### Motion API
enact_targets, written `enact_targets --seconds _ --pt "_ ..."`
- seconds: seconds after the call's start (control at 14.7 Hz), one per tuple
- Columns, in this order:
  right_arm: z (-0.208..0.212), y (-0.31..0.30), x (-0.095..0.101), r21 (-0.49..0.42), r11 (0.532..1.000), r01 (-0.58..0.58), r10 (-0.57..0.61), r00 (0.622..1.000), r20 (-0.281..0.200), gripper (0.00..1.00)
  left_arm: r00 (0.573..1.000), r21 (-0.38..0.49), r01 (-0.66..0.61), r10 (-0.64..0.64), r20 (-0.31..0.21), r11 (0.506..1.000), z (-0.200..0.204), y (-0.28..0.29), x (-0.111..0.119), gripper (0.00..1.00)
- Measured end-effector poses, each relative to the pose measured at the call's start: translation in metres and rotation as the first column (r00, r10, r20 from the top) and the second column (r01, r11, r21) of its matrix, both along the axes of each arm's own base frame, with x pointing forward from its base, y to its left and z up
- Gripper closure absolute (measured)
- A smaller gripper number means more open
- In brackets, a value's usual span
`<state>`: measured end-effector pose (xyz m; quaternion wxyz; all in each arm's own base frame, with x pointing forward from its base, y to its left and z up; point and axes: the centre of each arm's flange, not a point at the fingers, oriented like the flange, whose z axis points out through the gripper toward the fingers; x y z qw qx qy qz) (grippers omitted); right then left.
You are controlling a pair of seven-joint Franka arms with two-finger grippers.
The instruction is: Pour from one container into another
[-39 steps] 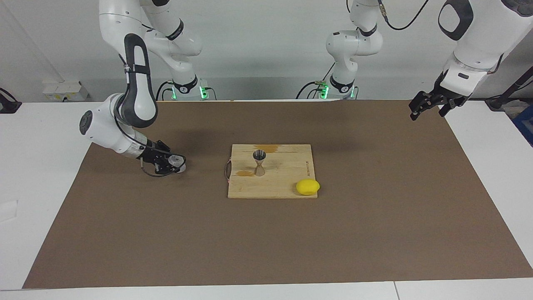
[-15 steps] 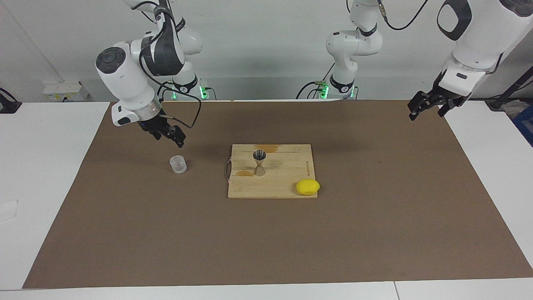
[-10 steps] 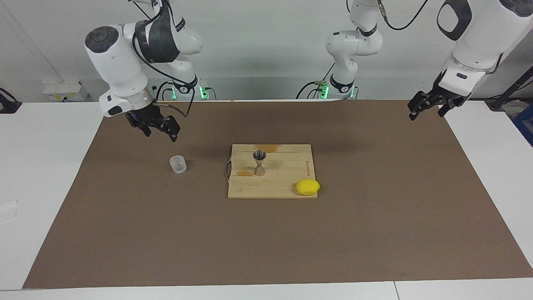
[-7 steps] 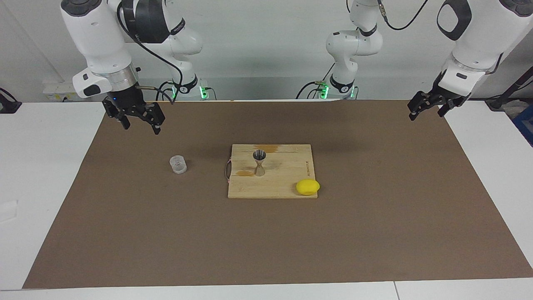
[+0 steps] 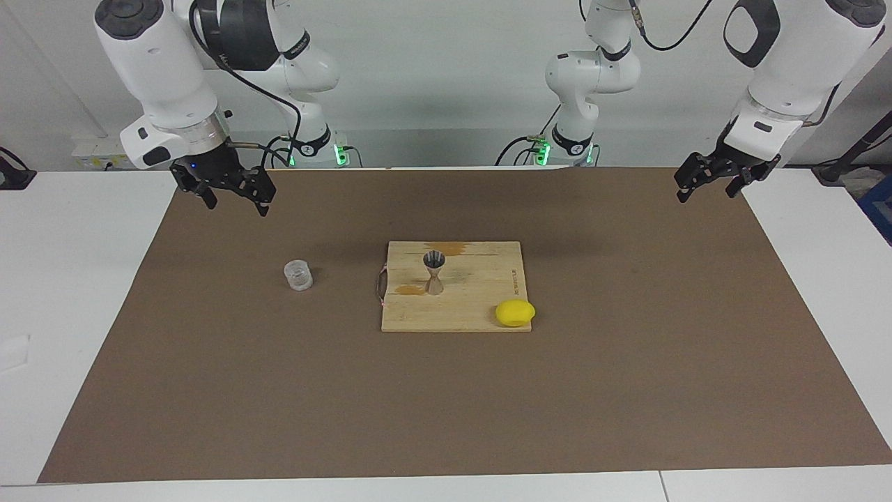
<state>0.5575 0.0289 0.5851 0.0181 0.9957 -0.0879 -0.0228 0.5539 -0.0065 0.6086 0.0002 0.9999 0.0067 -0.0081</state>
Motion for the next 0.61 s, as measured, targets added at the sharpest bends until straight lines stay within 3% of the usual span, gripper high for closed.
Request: enact_targets --seconds 0.61 --pt "-0.0002 0.0025 -0.0005 0.001 1.0 -0.006 0.006 1.0 -0.003 0.0 1.0 -0.024 -0.013 0.013 -0.001 1.0 0.0 -0.0019 0.0 0.0"
